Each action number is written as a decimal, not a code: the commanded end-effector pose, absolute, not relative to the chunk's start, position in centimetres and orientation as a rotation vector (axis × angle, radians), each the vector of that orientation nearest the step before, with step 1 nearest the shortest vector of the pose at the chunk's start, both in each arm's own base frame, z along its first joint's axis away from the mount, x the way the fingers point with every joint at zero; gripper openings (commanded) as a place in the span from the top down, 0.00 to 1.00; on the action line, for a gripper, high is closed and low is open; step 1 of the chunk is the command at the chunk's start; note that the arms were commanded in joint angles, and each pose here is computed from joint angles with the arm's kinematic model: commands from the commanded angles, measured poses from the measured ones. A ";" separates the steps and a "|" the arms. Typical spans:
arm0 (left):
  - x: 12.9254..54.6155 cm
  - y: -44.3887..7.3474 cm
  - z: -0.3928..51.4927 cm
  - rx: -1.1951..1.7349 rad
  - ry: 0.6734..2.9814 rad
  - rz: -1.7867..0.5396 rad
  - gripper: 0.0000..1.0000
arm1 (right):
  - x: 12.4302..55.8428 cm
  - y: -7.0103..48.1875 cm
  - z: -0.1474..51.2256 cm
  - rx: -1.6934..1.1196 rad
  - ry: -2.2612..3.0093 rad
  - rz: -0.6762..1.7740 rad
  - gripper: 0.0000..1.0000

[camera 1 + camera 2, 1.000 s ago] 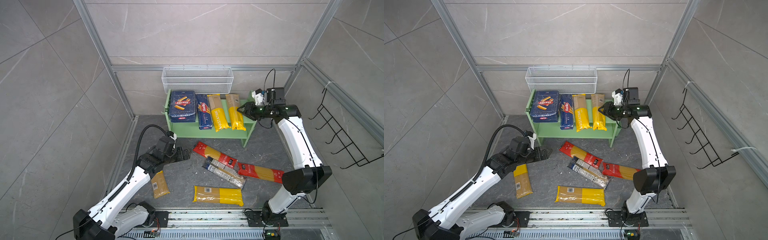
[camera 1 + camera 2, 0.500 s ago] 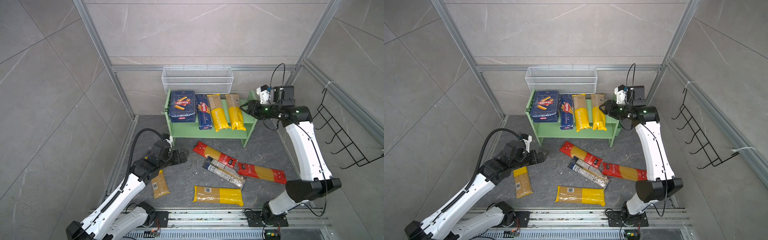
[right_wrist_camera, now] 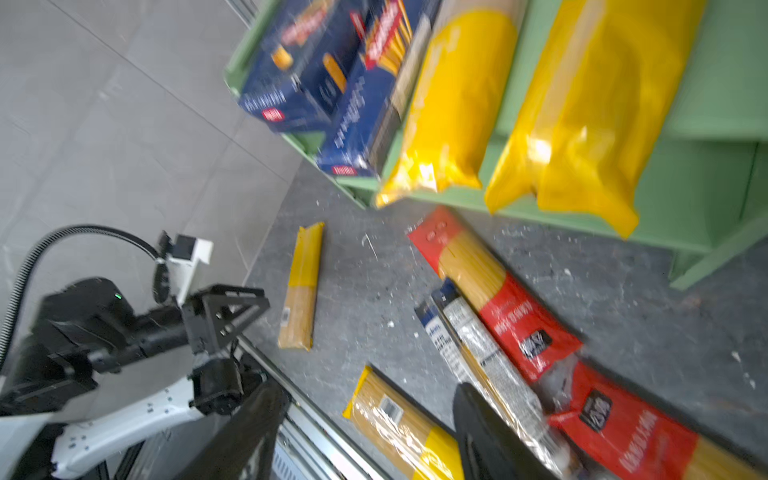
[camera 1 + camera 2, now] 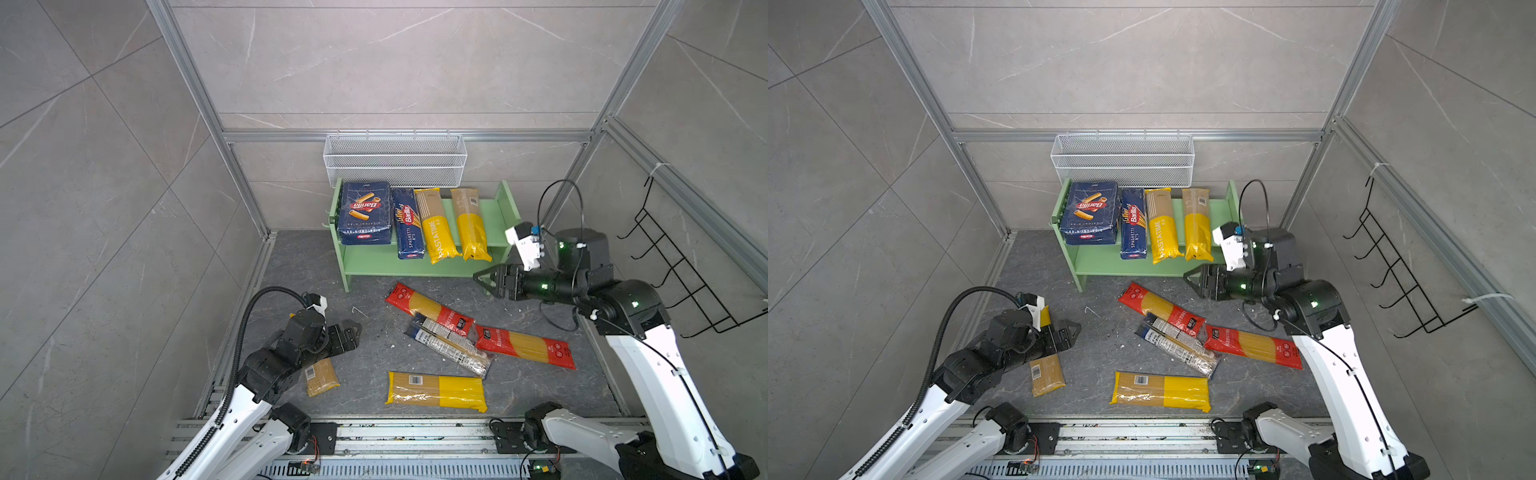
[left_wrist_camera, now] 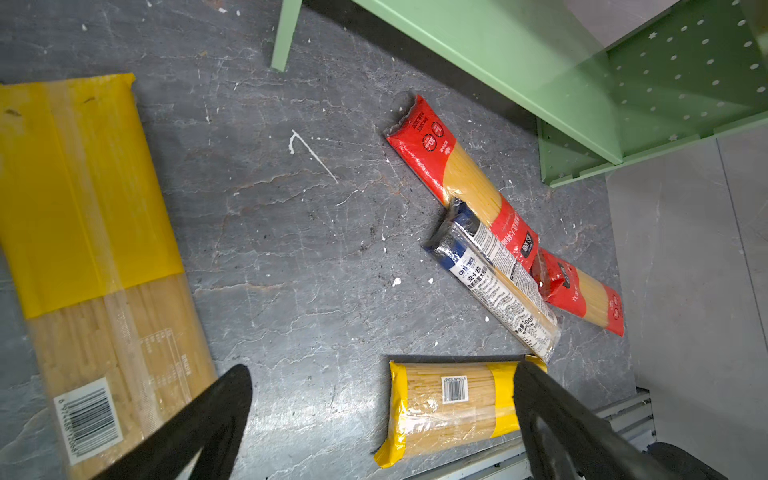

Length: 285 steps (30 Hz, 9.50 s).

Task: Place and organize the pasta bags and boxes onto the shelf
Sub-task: 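Withdraw the right gripper from the shelf down to the red spaghetti bags, then grasp the small yellow bag with the left gripper while the right gripper hovers, then lift the yellow bag upright and carry it toward the shelf's lower tier, then stand the yellow bag on the lower tier and open the left gripper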

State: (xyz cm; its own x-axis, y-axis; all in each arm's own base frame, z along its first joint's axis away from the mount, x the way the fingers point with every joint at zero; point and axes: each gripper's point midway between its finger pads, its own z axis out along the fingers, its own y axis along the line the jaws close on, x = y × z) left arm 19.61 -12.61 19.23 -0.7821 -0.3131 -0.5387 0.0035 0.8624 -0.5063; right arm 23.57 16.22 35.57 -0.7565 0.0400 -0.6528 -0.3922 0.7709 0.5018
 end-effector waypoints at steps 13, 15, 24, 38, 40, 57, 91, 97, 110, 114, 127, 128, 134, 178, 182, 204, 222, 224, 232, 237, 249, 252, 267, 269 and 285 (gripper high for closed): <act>17.4 -7.4 12.8 -0.634 2.544 -0.331 0.00 | 19.7 19.0 24.2 -0.299 2.436 0.972 0.24; 17.3 -6.9 11.5 -0.680 2.581 -0.259 0.00 | 19.6 19.8 23.5 -0.320 2.434 1.008 0.23; 17.6 -6.1 8.5 -0.804 2.598 -0.132 0.00 | 20.2 21.7 20.2 -0.415 2.459 1.036 0.12; 17.6 -5.1 6.3 -0.881 2.581 -0.021 0.00 | 21.1 24.5 18.8 -0.524 2.464 1.138 0.12; 18.0 -5.2 5.8 -0.896 2.569 -0.031 0.00 | 21.3 24.7 18.9 -0.531 2.462 1.141 0.12; 18.2 -3.0 2.1 -0.980 2.594 0.150 0.00 | 21.6 25.1 20.2 -0.547 2.444 1.143 0.11; 21.0 -12.9 -0.9 -0.695 2.760 -0.006 0.56 | 19.4 22.4 21.5 -0.524 2.442 1.044 0.11; 20.8 -16.8 -0.6 -0.570 2.777 -0.010 0.64 | 19.1 22.0 21.7 -0.514 2.445 1.036 0.11; 19.6 -16.8 2.8 -0.325 2.606 0.020 0.96 | 19.0 21.7 22.6 -0.514 2.426 1.018 0.11; 19.5 -15.7 3.4 -0.292 2.549 0.020 1.00 | 19.0 21.8 22.6 -0.513 2.429 1.022 0.11; 20.0 -16.0 7.4 -0.115 2.401 -0.051 1.00 | 19.4 22.1 23.7 -0.515 2.402 1.031 0.11; 20.1 -16.0 7.9 -0.108 2.389 -0.065 1.00 | 19.4 22.1 23.7 -0.516 2.400 1.032 0.11; 20.6 -16.5 10.4 -0.066 2.338 -0.105 1.00 | 19.5 22.2 24.0 -0.525 2.389 1.035 0.11; 32.8 -19.3 21.1 0.024 2.136 -0.281 1.00 | 20.8 22.3 25.1 -0.539 2.378 0.977 0.12; 34.3 -19.7 21.5 0.030 2.133 -0.291 1.00 | 21.0 22.5 25.6 -0.551 2.370 0.980 0.11; 41.5 -19.9 24.2 0.013 2.105 -0.299 1.00 | 22.8 23.0 24.9 -0.532 2.431 0.929 0.11; 44.8 -19.5 24.2 0.004 2.108 -0.286 0.94 | 24.3 23.1 25.8 -0.516 2.430 0.888 0.12; 44.8 -19.4 24.2 0.002 2.108 -0.286 0.82 | 24.3 23.1 25.9 -0.518 2.430 0.890 0.12; 44.6 -19.3 24.1 0.008 2.112 -0.287 0.62 | 24.4 23.2 26.1 -0.516 2.429 0.900 0.12; 44.4 -19.2 24.2 0.007 2.115 -0.290 0.44 | 24.4 23.2 26.3 -0.514 2.427 0.904 0.12; 43.6 -19.1 24.5 0.002 2.128 -0.312 0.37 | 24.2 23.2 26.4 -0.515 2.425 0.911 0.12; 43.0 -18.9 24.6 -0.005 2.129 -0.326 0.33 | 24.0 23.1 26.5 -0.512 2.425 0.914 0.12; 40.2 -18.3 23.6 -0.010 2.161 -0.377 0.30 | 22.9 22.6 26.6 -0.490 2.431 0.934 0.12; 39.8 -18.4 23.2 -0.009 2.170 -0.392 0.31 | 22.8 22.5 26.4 -0.487 2.436 0.933 0.11; 33.3 -16.4 22.5 -0.045 2.195 -0.443 0.54 | 22.6 22.3 25.8 -0.440 2.451 0.937 0.12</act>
State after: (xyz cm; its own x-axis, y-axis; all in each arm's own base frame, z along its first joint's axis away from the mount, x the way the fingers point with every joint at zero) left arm 34.57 -16.42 21.93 -0.6183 -0.1671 -0.7680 0.1242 0.9441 -0.3054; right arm 23.00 22.62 25.49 -0.8306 -0.1429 -0.5383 -0.4634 0.7135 0.5255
